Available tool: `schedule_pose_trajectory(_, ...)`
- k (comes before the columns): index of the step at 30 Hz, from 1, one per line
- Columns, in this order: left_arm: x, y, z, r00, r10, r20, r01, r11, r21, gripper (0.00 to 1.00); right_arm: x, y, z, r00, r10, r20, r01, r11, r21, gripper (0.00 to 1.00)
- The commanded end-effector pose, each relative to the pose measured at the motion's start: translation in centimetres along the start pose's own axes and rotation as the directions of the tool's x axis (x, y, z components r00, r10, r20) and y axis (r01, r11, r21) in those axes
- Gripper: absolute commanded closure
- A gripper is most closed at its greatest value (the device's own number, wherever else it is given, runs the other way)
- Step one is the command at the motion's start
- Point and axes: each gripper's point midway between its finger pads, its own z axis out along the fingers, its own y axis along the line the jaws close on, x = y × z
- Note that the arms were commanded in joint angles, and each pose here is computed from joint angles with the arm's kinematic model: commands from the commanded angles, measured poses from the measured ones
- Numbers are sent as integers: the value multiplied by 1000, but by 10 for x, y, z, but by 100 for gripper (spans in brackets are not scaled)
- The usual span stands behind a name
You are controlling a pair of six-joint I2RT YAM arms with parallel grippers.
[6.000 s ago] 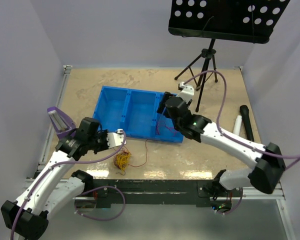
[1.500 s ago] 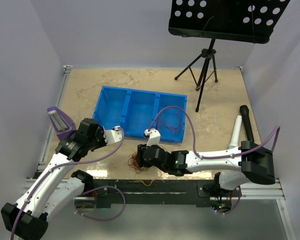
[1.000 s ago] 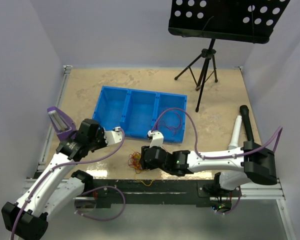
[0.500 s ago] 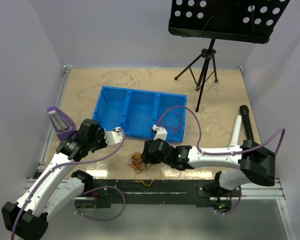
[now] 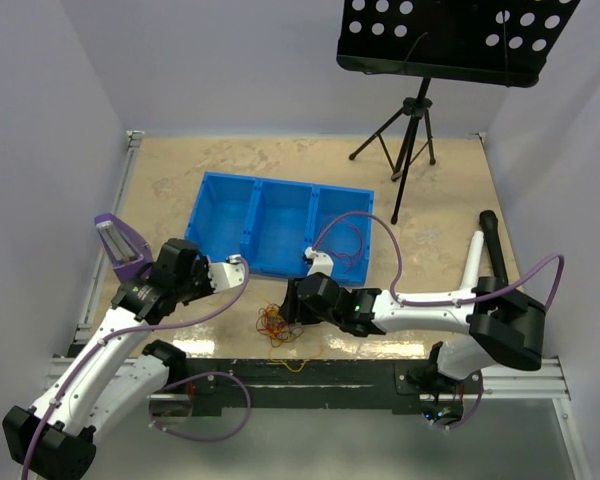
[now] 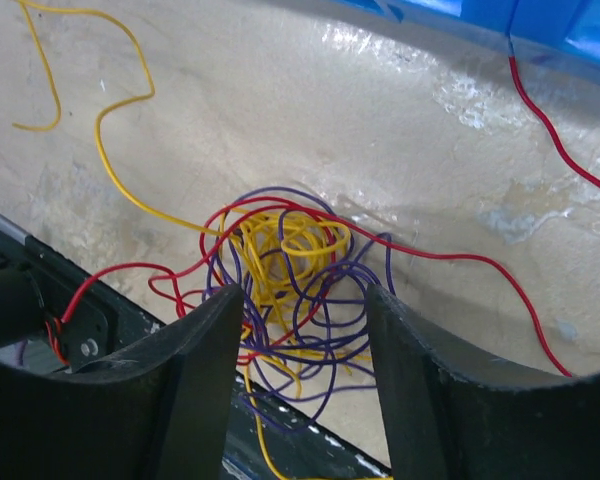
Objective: Untangle the cables
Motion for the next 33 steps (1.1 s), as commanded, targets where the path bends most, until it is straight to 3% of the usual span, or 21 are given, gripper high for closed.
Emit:
schedule_pose_trajectory(1, -1, -1, 0, 1000, -4, 13, 4, 1000, -2, 100, -3, -1, -14, 1000, 10, 0, -10, 1000, -15, 41)
schedule_pose_trajectory(19, 0, 0, 2, 1000, 2, 8, -2, 1000, 0, 100, 12, 6, -25, 997, 4, -71, -10, 996, -88, 42)
schedule_pose_trajectory(27, 0, 0, 2, 1000, 1, 6, -1, 1000, 0, 100, 18, 12, -7, 995, -38, -92, 29, 994, -102, 45)
schedule_pose_trajectory(30, 1, -1, 2, 1000, 1, 5, -1, 1000, 1, 100, 13, 16, -2, 996, -47, -76, 39, 994, -97, 48)
schedule_pose_trajectory(33, 2, -2, 2, 1000, 4, 2, -4, 1000, -3, 100, 7, 20, -1, 998, -45, -51, 39, 994, -100, 60)
